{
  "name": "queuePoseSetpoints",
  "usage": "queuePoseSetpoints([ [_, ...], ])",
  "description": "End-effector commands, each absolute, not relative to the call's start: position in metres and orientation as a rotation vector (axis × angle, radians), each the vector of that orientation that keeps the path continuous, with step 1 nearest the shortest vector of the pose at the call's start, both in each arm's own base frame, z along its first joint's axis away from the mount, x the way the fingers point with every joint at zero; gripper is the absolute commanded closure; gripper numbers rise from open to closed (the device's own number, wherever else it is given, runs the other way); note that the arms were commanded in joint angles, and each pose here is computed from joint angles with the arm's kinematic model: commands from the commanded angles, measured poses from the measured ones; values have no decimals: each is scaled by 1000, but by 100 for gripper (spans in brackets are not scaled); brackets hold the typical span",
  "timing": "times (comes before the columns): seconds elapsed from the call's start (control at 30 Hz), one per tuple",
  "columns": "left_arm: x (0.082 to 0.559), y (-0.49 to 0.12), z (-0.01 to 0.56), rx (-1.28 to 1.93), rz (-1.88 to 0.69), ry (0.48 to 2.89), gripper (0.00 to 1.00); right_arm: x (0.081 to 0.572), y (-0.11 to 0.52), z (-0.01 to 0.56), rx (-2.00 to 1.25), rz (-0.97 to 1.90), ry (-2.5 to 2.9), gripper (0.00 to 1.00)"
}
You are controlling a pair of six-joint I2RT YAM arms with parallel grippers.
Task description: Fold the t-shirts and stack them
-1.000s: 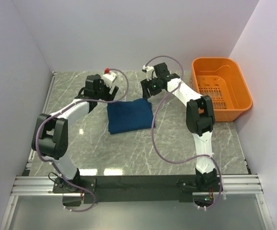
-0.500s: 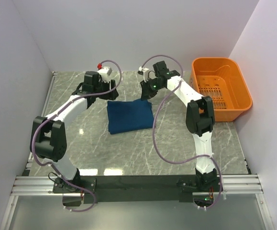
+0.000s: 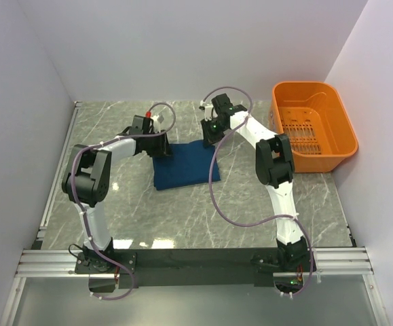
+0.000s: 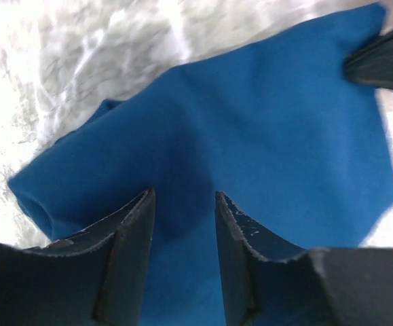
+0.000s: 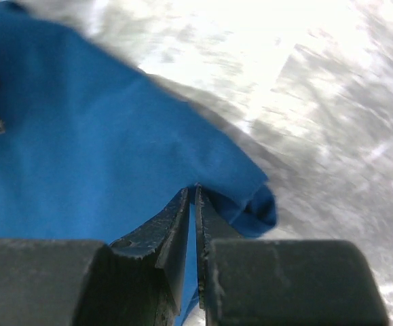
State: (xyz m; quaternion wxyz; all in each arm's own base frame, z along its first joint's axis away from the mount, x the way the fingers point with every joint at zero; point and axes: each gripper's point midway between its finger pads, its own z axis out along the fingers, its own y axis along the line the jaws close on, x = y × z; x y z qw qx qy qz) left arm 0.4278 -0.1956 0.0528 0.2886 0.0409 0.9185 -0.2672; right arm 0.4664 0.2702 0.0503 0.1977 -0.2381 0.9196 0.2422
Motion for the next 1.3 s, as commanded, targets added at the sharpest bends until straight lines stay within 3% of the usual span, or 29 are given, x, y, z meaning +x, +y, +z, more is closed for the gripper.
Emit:
queuePoseSetpoints([
  [0.0, 444, -192, 58, 45, -689, 2421, 56, 489, 264, 63, -525, 543, 2562, 85],
  [0.23, 451, -185, 50, -18, -671, 2426, 54, 494, 243, 44, -447, 376, 2621, 84],
  [0.93, 457, -150, 62, -305, -882, 2370, 43, 489, 239, 32, -476, 352, 2644, 84],
  [1.07, 466, -160, 95, -200, -968, 2266, 38, 491, 238, 42, -485, 360, 2623, 84],
  [1.27, 472, -153, 163, -43, -871, 2108, 18, 498, 236, 89, -501, 401, 2517, 78],
])
